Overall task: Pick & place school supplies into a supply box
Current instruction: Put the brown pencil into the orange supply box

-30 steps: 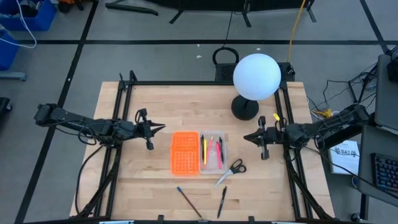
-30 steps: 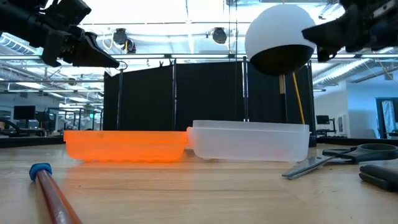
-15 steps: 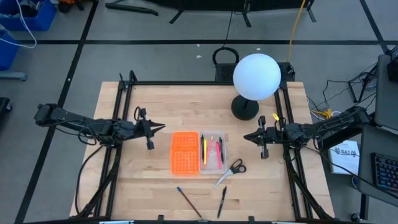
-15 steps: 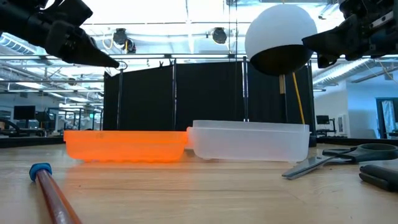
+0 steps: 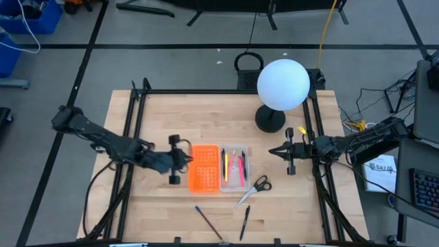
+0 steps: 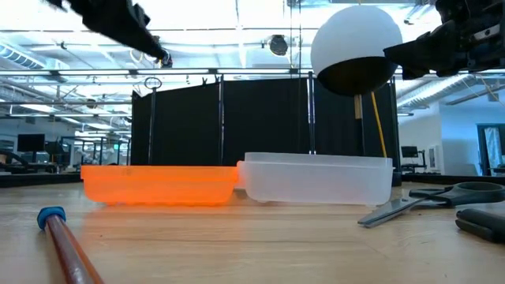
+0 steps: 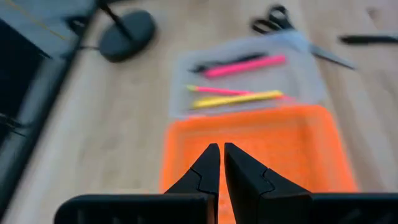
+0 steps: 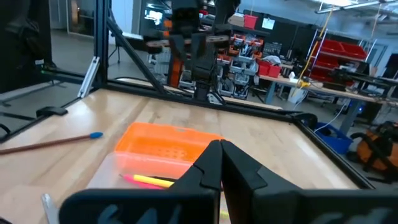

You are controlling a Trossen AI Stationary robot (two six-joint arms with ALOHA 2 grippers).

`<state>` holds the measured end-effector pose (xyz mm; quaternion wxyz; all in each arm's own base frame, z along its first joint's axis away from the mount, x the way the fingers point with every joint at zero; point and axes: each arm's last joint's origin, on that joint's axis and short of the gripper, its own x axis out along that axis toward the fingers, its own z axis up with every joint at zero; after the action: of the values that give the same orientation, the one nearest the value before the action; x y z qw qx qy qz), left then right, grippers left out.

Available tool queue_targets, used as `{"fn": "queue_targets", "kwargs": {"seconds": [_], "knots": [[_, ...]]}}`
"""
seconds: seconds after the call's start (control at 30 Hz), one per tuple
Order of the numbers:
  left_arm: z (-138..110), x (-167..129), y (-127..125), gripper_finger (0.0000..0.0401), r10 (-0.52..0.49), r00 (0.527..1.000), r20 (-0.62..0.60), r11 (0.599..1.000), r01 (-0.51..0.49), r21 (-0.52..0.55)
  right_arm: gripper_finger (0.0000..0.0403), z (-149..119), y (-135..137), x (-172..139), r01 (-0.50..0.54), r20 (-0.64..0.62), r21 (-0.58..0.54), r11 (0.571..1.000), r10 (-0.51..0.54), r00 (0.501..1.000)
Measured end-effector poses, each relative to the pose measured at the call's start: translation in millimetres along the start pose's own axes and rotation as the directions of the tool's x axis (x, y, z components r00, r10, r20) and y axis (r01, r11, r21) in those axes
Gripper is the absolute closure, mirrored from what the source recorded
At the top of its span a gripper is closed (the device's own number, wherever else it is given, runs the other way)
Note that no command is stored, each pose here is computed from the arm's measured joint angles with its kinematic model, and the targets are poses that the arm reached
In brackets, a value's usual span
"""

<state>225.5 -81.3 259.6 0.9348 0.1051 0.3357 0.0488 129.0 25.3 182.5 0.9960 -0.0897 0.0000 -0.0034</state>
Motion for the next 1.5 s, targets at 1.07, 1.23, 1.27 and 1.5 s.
{"fn": "queue_targets", "kwargs": {"seconds": [1.07,1.23,1.27,1.5], "knots": [[11.6,101.2,-152.3,0.0174,-0.376,0.747,-0.549,0.732,0.602,0.318,0.0403,3.8,-0.6,0.0,0.005,0.038,0.02,1.0,-0.006,0.999],[7.2,112.4,-149.9,0.0174,-0.362,0.74,-0.567,0.722,0.608,0.332,0.0403,3.6,-0.6,0.0,0.005,0.035,0.02,1.0,-0.005,0.999],[5.7,115.1,-149.6,0.0174,-0.359,0.736,-0.573,0.719,0.61,0.334,0.0403,3.6,-0.6,0.0,0.005,0.035,0.02,1.0,-0.006,0.999],[-2.1,126.3,-150.0,0.0174,-0.351,0.717,-0.603,0.706,0.625,0.332,0.0403,3.5,-0.6,0.0,0.005,0.035,0.02,1.0,-0.006,0.999]]}}
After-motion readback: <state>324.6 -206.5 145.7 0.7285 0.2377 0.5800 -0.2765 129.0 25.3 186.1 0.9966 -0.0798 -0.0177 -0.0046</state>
